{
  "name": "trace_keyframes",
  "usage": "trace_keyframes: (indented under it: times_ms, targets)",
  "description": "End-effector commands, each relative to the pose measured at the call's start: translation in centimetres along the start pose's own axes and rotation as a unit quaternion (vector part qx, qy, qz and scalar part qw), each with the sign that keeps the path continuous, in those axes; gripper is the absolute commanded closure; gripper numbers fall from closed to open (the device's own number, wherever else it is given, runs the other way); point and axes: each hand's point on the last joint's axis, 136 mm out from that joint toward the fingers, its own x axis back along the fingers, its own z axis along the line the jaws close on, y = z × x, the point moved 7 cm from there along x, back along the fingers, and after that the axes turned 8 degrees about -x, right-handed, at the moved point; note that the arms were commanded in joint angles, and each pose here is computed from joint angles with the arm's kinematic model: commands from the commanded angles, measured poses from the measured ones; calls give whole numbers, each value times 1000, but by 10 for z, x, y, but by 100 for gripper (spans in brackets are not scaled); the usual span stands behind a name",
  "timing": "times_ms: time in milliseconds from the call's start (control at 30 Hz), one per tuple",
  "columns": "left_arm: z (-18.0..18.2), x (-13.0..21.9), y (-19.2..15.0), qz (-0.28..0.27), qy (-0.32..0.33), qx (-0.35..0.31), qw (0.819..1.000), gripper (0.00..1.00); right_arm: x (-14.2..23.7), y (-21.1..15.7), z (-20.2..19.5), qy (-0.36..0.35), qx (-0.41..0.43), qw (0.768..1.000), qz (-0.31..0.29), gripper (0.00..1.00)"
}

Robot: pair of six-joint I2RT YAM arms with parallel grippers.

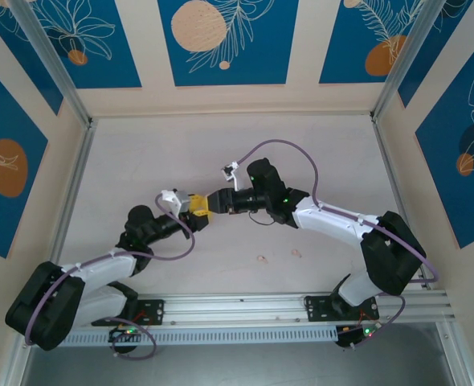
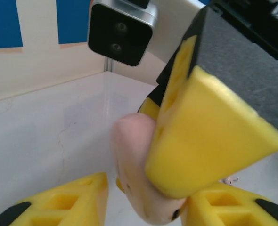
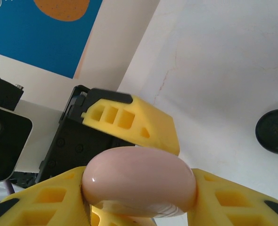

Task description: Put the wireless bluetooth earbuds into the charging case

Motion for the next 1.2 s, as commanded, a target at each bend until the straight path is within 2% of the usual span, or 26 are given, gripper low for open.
trace_keyframes:
  times_ms: [0,200,367,467,533,667,767,900,1033,1167]
  targets:
    - [1,-3,23,-43,4,-20,999,64,-2,-6,2,8,-1,1000,9,59]
    - [0,-4,25,-49,-2,-10,999,84,-1,-6,5,8,10,1000,4,58]
    - [-1,-4,22,-44,-10,11,999,91,20,-1,11,-7,65,997,-35,36]
    - [-4,-5,22,-47,-30,20,998,93,43,7,16,-10,107,992,-61,31]
    - [-6,-6,23,-54,-43,25,997,94,59,9,19,-3,140,988,-69,30]
    - [-13,-8,29,-78,-88,27,993,96,82,8,24,43,218,974,-48,30]
    - [-18,-11,34,-96,-131,30,986,96,96,5,29,74,289,954,-24,29]
    - [-21,-19,37,-87,-188,43,977,97,111,7,31,92,354,931,3,28]
    - [-24,-20,44,-94,-207,26,973,97,116,-2,33,147,427,892,26,33]
    - [-26,-19,52,-99,-223,18,970,97,111,3,29,144,437,887,38,35]
